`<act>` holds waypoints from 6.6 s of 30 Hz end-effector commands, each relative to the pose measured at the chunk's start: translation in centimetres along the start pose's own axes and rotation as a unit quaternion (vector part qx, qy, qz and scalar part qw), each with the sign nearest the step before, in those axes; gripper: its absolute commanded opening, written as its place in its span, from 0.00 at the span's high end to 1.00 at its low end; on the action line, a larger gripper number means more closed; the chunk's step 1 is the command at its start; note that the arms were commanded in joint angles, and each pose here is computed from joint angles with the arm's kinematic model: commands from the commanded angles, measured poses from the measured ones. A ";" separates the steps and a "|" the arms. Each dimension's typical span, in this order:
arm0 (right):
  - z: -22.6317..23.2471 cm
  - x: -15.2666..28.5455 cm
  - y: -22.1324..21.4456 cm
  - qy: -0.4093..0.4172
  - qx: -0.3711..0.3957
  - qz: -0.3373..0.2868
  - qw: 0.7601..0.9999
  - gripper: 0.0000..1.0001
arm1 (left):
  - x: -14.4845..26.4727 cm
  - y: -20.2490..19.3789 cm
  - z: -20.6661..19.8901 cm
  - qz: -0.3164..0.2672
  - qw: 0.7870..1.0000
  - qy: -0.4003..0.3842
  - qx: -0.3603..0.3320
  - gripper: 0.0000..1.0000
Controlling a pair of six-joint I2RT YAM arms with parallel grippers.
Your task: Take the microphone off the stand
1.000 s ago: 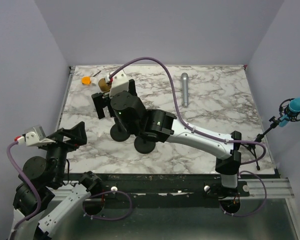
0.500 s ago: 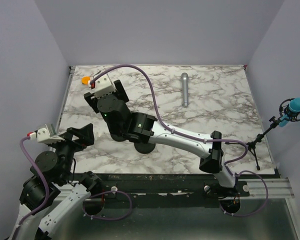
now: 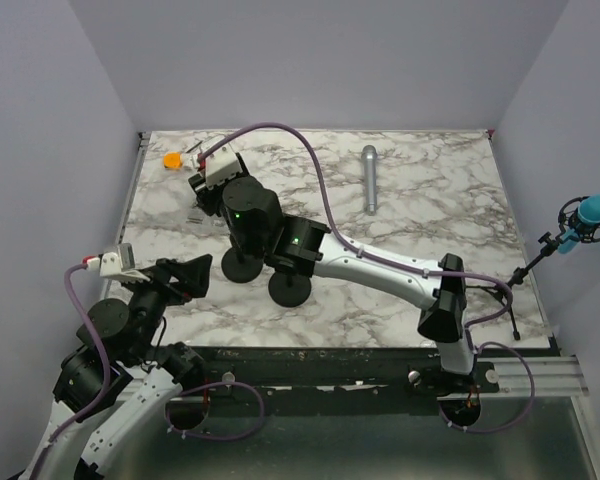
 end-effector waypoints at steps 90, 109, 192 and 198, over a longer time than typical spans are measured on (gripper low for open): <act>-3.5 -1.5 0.3 0.306 -0.013 0.047 0.951 0.77 | -15.4 -1.3 2.1 -0.098 0.923 -0.241 -0.285 1.00; -13.7 1.3 12.6 -0.055 -0.139 -0.154 0.977 0.79 | -15.9 -1.7 2.4 -0.059 0.930 -0.232 -0.278 1.00; -34.6 -20.4 -29.6 -0.237 -0.202 0.288 0.906 0.18 | -13.0 0.4 0.4 -0.056 0.957 -0.157 -0.239 0.01; -34.3 -19.6 -23.1 -0.212 -0.212 0.260 0.918 0.04 | -12.7 0.5 0.3 -0.062 0.958 -0.148 -0.238 0.01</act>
Point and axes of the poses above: each gripper's point midway between its finger pads, its own x axis back along the fingers, its own z axis along the line the jaws close on, y = z × x, the point moved 8 cm from there along x, back along the fingers, and after that the axes turned 6 degrees about -x, right-handed, at the moved point
